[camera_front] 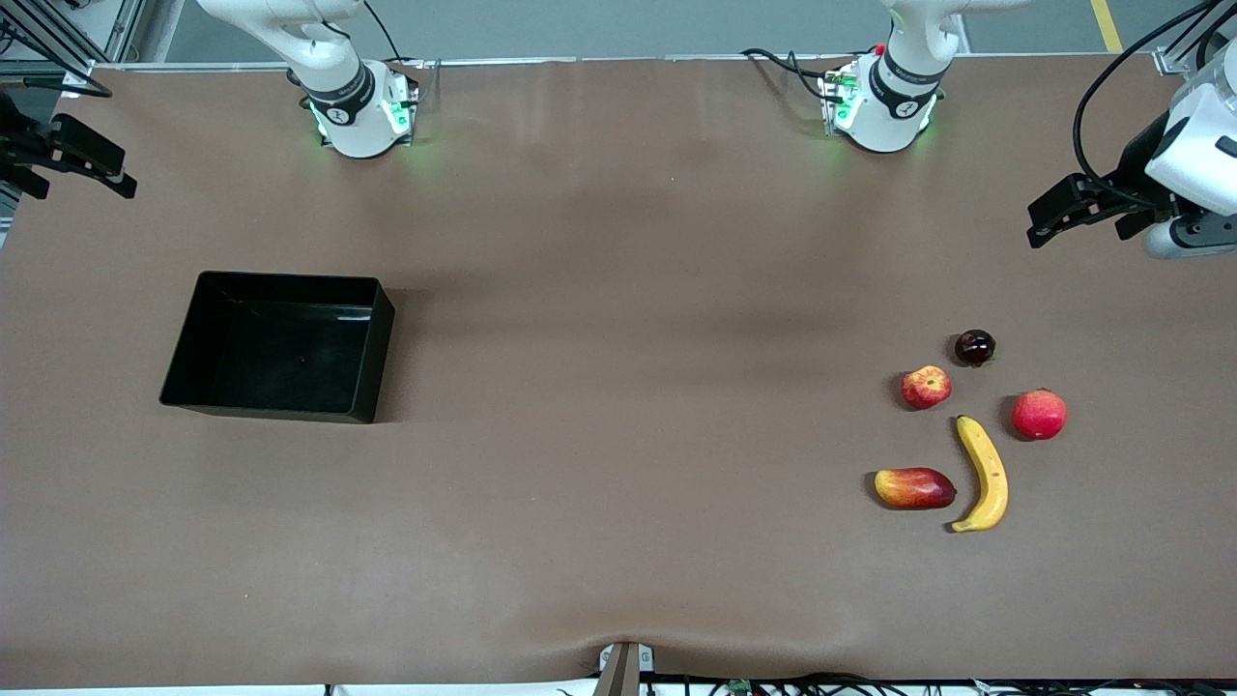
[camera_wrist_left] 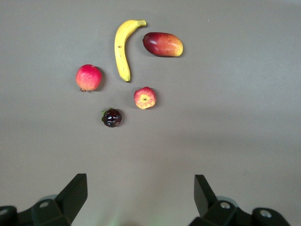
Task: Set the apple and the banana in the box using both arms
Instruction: 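Reach the left gripper to the red apple while the right gripper reaches the box, then grasp the red apple with the left gripper while the right gripper pushes the box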
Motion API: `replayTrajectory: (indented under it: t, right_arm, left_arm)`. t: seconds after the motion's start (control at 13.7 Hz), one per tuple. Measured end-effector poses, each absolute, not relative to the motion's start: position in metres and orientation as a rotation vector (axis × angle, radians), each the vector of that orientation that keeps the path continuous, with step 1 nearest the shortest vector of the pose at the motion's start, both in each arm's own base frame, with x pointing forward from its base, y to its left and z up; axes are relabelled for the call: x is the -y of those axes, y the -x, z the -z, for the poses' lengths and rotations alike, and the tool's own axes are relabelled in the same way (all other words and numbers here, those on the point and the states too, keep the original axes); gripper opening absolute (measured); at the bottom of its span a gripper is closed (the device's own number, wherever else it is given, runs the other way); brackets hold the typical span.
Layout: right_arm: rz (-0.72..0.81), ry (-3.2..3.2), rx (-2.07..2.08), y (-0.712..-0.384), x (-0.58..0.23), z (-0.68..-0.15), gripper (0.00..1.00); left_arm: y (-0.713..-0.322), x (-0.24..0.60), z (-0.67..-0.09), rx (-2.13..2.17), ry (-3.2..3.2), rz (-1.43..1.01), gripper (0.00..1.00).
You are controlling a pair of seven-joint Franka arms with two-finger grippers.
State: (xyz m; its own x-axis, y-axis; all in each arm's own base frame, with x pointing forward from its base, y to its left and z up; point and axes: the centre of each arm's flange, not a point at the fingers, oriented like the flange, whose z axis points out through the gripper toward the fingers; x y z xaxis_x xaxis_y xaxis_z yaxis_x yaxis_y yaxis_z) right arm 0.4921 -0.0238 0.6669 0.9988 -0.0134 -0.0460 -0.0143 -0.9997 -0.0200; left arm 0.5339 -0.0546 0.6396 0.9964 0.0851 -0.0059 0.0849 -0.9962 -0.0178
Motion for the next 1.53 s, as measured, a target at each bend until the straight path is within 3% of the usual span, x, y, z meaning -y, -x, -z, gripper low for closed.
replayTrajectory:
  t: [0.44, 0.8, 1.02, 1.53]
  right_arm:
    - [-0.072, 3.120, -0.033, -0.492, 0.027, -0.667, 1.00]
    - [-0.102, 3.119, -0.079, -0.501, 0.048, -0.655, 1.00]
    - [-0.149, 3.166, -0.010, -0.510, 0.089, -0.637, 1.00]
    - [-0.298, 3.162, 0.025, -0.549, 0.175, -0.550, 1.00]
  left_arm:
    - [-0.550, 0.051, -0.614, 0.135, 3.097, -0.075, 1.00]
    - [-0.611, 0.049, -0.515, 0.118, 3.081, -0.103, 1.00]
    - [-0.626, 0.049, -0.444, 0.098, 3.076, -0.112, 1.00]
    - [-0.662, 0.011, -0.351, 0.094, 3.039, 0.070, 1.00]
